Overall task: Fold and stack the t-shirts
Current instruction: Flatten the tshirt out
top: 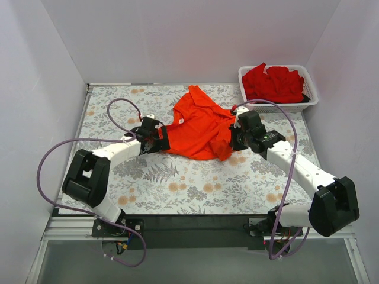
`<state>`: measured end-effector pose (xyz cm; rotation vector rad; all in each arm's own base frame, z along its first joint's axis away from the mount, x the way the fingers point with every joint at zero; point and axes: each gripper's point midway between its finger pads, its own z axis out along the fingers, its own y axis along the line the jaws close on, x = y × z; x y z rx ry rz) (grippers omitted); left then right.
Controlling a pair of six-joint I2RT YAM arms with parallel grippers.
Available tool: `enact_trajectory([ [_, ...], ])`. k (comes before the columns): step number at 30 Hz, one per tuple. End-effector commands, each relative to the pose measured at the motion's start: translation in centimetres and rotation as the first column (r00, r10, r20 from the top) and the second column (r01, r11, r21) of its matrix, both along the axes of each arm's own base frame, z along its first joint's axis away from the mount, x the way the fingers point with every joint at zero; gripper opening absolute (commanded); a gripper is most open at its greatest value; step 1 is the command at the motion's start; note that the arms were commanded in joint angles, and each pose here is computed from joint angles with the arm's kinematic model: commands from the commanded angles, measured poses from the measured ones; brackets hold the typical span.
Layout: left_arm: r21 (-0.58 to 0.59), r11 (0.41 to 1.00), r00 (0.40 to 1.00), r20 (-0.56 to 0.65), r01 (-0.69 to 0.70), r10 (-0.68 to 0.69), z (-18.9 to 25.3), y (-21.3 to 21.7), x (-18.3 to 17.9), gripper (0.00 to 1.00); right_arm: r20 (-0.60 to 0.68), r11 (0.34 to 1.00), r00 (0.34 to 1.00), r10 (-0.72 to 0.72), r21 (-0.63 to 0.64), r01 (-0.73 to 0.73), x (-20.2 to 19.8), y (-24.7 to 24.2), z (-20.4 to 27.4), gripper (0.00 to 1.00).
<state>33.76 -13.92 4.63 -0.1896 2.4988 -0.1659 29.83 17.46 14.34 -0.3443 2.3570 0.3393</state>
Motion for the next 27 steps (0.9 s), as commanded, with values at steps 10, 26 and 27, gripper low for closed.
enact_trajectory([
  [10,-0.002,0.995,0.994,0.021,-0.104,0.104,-1.6,-0.4,3.5,0.74,0.006,0.993,1.0,0.021,0.116,-0.021,-0.8,0.1,0.3,0.01],
  [26,0.294,0.848,0.835,0.482,-0.441,0.267,22.5,12.8,0.2,0.0,0.204,0.945,0.929,-0.31,0.175,0.277,1.0,-7.8,10.4,0.01],
  [27,0.296,0.824,0.806,0.518,-0.482,0.285,24.3,13.8,-0.2,0.0,0.236,0.935,0.911,-0.337,0.194,0.296,0.9,-8.4,11.7,0.01],
])
